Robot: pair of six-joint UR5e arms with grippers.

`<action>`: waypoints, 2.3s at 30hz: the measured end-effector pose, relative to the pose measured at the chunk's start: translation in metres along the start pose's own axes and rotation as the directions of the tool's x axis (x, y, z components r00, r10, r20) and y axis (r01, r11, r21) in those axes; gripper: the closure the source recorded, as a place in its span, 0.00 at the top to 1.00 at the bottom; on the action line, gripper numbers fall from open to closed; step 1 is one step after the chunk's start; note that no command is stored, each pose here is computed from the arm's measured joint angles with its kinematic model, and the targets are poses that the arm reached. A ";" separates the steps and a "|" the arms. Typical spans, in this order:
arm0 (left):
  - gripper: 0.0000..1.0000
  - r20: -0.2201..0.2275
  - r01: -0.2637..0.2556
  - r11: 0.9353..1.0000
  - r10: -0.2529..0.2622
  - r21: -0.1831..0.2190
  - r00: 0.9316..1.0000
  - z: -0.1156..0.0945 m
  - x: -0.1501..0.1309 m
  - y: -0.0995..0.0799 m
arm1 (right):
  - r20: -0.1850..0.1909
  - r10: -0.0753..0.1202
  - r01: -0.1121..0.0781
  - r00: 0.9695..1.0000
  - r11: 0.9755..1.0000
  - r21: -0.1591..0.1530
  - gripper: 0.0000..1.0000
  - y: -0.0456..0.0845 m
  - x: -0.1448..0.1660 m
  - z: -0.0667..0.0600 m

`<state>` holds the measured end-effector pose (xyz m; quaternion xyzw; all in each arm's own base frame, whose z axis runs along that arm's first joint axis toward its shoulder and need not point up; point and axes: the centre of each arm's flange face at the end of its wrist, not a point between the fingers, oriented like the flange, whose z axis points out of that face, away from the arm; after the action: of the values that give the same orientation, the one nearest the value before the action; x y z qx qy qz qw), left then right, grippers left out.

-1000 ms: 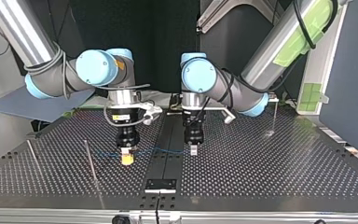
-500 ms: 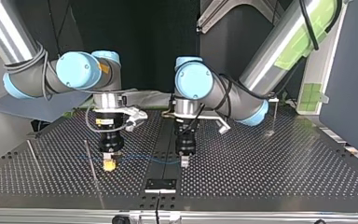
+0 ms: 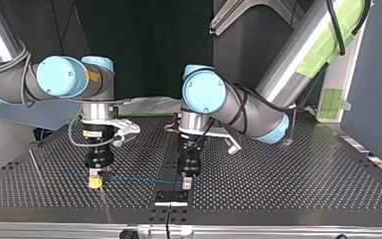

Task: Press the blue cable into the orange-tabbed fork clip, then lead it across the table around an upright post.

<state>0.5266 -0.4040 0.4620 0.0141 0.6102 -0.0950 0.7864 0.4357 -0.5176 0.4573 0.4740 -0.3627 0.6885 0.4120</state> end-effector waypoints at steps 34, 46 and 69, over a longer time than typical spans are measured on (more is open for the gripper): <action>0.00 -0.035 0.062 0.991 -0.059 0.120 0.998 0.032 -0.012 -0.048 | 0.004 0.002 -0.002 1.000 0.994 -0.112 0.00 0.082 0.018 0.014; 0.00 -0.095 0.069 0.983 -0.053 0.169 0.994 0.037 0.019 -0.087 | -0.007 0.005 -0.006 1.000 0.990 -0.143 0.00 0.116 0.026 0.019; 0.00 -0.153 0.080 0.974 -0.048 0.212 0.987 0.032 0.075 -0.121 | 0.029 0.016 -0.011 0.999 0.983 -0.181 0.00 0.168 0.004 0.027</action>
<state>0.5544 -0.5370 0.4094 0.0873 0.6523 -0.1853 0.7297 0.2917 -0.6073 0.4504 0.4424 -0.4332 0.6481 0.4433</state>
